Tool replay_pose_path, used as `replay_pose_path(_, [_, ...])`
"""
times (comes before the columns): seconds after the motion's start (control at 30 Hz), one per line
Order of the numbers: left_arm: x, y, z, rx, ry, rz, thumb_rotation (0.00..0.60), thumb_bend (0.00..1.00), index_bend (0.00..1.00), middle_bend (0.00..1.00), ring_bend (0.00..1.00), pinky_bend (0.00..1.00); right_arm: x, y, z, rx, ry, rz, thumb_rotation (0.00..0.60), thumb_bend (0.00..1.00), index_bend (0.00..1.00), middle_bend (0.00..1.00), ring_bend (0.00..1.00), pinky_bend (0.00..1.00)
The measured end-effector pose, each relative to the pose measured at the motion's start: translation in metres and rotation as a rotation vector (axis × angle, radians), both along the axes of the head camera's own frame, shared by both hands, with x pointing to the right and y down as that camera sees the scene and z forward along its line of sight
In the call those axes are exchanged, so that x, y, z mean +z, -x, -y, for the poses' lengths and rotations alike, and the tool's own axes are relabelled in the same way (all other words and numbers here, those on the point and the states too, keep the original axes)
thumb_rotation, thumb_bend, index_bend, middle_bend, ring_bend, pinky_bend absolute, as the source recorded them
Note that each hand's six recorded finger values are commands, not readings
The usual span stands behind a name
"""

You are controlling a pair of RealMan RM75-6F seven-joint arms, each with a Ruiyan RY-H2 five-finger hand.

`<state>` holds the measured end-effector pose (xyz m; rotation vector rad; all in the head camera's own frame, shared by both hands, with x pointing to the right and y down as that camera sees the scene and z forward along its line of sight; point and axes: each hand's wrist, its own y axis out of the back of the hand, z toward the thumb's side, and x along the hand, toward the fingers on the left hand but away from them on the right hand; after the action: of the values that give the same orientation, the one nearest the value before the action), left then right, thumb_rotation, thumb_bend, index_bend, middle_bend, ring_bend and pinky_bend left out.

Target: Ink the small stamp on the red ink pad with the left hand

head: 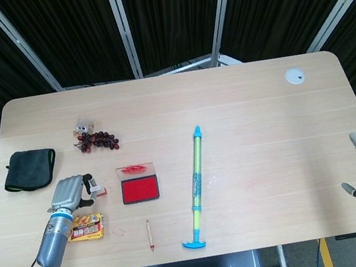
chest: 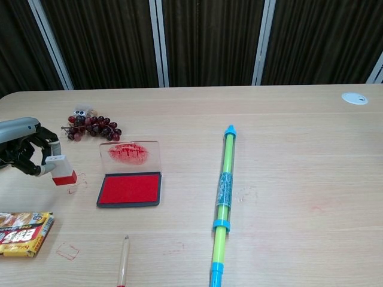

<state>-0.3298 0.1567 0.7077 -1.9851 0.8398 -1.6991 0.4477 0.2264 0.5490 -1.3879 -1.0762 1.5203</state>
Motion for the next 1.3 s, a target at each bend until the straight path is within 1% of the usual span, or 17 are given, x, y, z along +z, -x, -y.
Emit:
replay_pose_path(0.27, [0.012,-0.003,-0.009,0.012,0.011,0.008,0.600,0.37,0.48,0.52,0.75,0.82,0.003,-0.002,0.000,0.005,0.009,-0.002,0.600,0.00,0.00,0.00,0.00,0.00])
replay_pose_path(0.33, [0.016,-0.003,-0.012,0.013,0.018,0.010,0.600,0.35,0.47,0.51,0.75,0.82,0.003,-0.002,0.000,0.006,0.011,-0.004,0.600,0.00,0.00,0.00,0.00,0.00])
replay_pose_path(0.37, [0.017,-0.004,-0.013,0.013,0.022,0.009,0.600,0.32,0.46,0.50,0.75,0.81,0.004,-0.002,0.000,0.006,0.011,-0.004,0.600,0.00,0.00,0.00,0.00,0.00])
replay_pose_path(0.43, [0.019,-0.005,-0.015,0.014,0.031,0.006,0.600,0.23,0.40,0.42,0.74,0.80,0.004,-0.002,0.001,0.007,0.011,-0.002,0.600,0.00,0.00,0.00,0.00,0.00])
replay_pose_path(0.5, [0.020,-0.005,-0.017,0.015,0.041,0.001,0.600,0.11,0.28,0.27,0.72,0.79,0.003,-0.002,0.001,0.007,0.011,0.000,0.600,0.00,0.00,0.00,0.00,0.00])
replay_pose_path(0.6, [0.019,-0.005,-0.018,0.017,0.041,-0.003,0.600,0.05,0.19,0.12,0.72,0.79,0.003,-0.003,0.001,0.006,0.010,0.001,0.600,0.00,0.00,0.00,0.00,0.00])
replay_pose_path(0.8, [0.012,-0.001,-0.017,0.010,0.031,-0.013,0.600,0.04,0.14,0.02,0.71,0.78,0.002,-0.002,0.001,0.004,0.007,0.006,0.600,0.00,0.00,0.00,0.00,0.00])
replay_pose_path(0.87, [0.006,0.001,-0.015,0.006,0.013,-0.017,0.600,0.04,0.12,0.00,0.70,0.77,0.001,-0.002,0.001,0.004,0.005,0.008,0.600,0.00,0.00,0.00,0.00,0.00])
replay_pose_path(0.97, [-0.008,0.008,-0.009,0.006,-0.040,-0.017,0.600,0.04,0.11,0.00,0.68,0.75,-0.001,-0.001,0.001,0.004,0.001,0.013,0.600,0.00,0.00,0.00,0.00,0.00])
replay_pose_path(1.03, [-0.022,0.016,-0.004,0.008,-0.096,-0.013,0.600,0.03,0.10,0.00,0.60,0.68,-0.002,-0.001,0.001,0.003,-0.003,0.019,0.600,0.00,0.00,0.00,0.00,0.00])
replay_pose_path(1.07, [-0.028,0.019,-0.002,0.011,-0.125,-0.010,0.600,0.02,0.08,0.00,0.52,0.61,-0.003,0.000,0.001,0.002,-0.005,0.022,0.600,0.00,0.00,0.00,0.00,0.00])
replay_pose_path(1.1, [-0.038,0.025,-0.001,0.015,-0.166,-0.005,0.600,0.01,0.06,0.00,0.42,0.49,-0.004,0.000,0.001,0.001,-0.008,0.027,0.600,0.00,0.00,0.00,0.00,0.00])
replay_pose_path(1.13, [-0.046,0.029,0.000,0.017,-0.197,-0.001,0.600,0.01,0.04,0.00,0.33,0.39,-0.005,0.001,0.001,-0.001,-0.010,0.030,0.600,0.00,0.00,0.00,0.00,0.00])
replay_pose_path(1.17, [-0.054,0.034,0.000,0.020,-0.229,0.005,0.600,0.00,0.02,0.00,0.20,0.23,-0.006,0.001,0.001,-0.002,-0.013,0.033,0.600,0.00,0.00,0.00,0.00,0.00])
replay_pose_path(1.2, [-0.066,0.041,-0.001,0.025,-0.271,0.013,0.600,0.00,0.00,0.00,0.09,0.10,-0.007,0.002,0.000,-0.005,-0.016,0.039,0.600,0.00,0.00,0.00,0.00,0.00])
replay_pose_path(1.27, [-0.083,0.053,-0.005,0.034,-0.328,0.033,0.600,0.00,0.00,0.00,0.00,0.00,-0.010,0.004,0.000,-0.010,-0.022,0.048,0.600,0.00,0.00,0.00,0.00,0.00])
replay_pose_path(1.3, [-0.095,0.062,-0.010,0.037,-0.357,0.050,0.600,0.00,0.00,0.00,0.00,0.00,-0.012,0.005,0.000,-0.013,-0.025,0.055,0.600,0.00,0.00,0.00,0.00,0.00])
